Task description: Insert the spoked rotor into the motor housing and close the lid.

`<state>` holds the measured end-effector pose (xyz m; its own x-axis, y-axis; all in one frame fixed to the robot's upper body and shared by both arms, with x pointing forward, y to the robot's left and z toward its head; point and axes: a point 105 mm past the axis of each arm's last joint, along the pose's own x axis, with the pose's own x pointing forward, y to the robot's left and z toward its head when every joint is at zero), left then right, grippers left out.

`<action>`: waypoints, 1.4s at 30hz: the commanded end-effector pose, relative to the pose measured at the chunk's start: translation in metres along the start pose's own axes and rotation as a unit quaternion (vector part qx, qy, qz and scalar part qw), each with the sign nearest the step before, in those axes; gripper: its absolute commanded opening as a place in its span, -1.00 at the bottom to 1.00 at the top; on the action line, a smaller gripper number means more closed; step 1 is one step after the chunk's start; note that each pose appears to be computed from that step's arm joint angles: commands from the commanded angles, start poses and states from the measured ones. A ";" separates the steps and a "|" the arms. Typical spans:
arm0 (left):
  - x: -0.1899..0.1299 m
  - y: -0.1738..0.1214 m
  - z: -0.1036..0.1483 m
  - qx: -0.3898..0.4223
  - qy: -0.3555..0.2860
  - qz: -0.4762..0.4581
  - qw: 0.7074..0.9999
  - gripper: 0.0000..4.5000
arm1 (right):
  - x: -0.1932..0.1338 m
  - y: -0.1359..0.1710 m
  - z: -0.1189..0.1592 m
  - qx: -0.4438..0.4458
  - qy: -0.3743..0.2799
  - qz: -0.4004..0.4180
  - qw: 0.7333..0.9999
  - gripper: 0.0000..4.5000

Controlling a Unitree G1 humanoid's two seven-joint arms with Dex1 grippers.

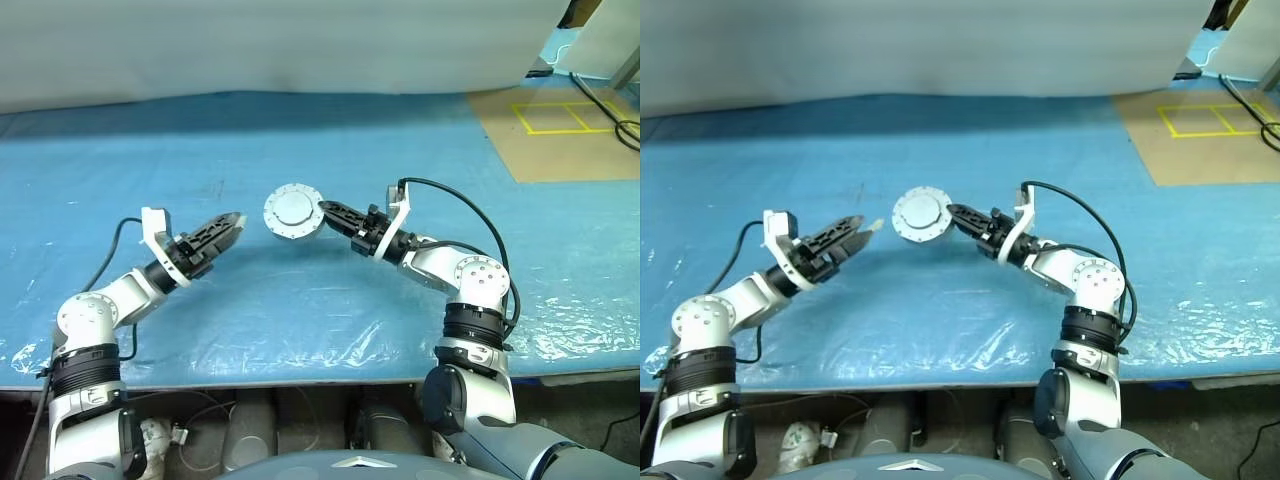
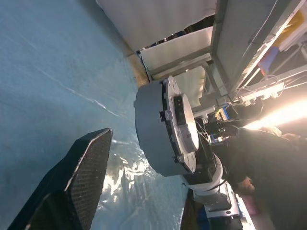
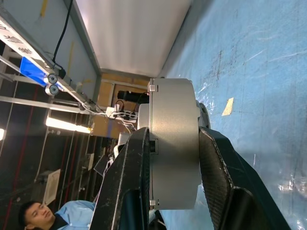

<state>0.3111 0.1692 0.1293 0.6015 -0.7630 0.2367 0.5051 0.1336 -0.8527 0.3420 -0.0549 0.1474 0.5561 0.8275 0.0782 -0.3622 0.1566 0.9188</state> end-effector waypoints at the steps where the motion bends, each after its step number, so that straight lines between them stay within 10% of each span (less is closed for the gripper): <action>1: 0.014 -0.020 -0.010 0.008 0.034 -0.045 0.998 0.99 | 0.005 0.042 0.008 -0.036 -0.007 0.075 0.997 -0.51; 27: 0.079 -0.001 -0.020 -0.025 0.007 -0.053 0.998 0.99 | 0.006 0.049 0.002 -0.035 -0.006 0.076 0.996 -0.51; 32: 0.080 0.004 -0.018 0.001 0.001 -0.034 0.999 0.45 | 0.009 0.043 0.001 -0.042 -0.006 0.053 0.998 -0.51; 42: 0.085 0.003 -0.014 0.006 -0.025 -0.051 0.998 0.20 | 0.012 0.042 0.002 -0.042 -0.010 0.042 0.998 -0.51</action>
<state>0.3508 0.0933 0.1340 0.5645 -0.7524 0.3393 0.5482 0.0345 -0.8356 0.3424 -0.0488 0.1594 0.5803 0.8116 0.0679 -0.3709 0.1891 0.9092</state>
